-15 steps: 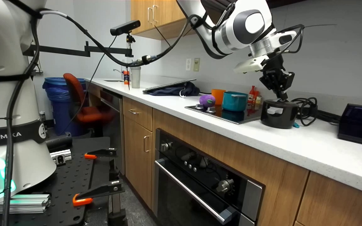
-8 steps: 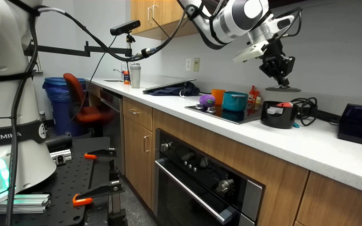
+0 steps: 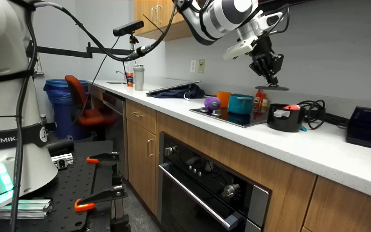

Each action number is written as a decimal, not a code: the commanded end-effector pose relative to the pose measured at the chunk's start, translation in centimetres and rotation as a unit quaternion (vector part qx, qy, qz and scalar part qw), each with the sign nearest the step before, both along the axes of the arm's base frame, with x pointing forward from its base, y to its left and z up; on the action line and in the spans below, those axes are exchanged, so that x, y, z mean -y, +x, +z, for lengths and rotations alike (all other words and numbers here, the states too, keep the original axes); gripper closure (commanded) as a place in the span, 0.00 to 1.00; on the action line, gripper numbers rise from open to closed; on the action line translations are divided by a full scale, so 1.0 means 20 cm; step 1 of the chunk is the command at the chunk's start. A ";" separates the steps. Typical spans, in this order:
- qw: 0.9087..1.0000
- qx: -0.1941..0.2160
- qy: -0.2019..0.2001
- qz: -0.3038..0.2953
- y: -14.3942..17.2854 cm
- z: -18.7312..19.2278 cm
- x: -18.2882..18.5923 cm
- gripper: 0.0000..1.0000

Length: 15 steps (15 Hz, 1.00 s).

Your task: Put the watermelon plush toy on the counter and close the pot

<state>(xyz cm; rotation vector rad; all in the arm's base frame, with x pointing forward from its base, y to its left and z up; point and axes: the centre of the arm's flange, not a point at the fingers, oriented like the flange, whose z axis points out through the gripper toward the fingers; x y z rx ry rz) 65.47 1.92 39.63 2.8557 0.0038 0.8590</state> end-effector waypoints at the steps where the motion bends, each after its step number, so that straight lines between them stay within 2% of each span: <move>1: 1.000 -0.010 0.002 0.012 -0.20 -0.01 -0.08 0.97; 8: 0.999 -0.046 0.009 0.024 -0.31 -0.15 -0.14 0.97; 15: 0.997 -0.066 0.012 0.033 -0.27 -0.29 -0.20 0.97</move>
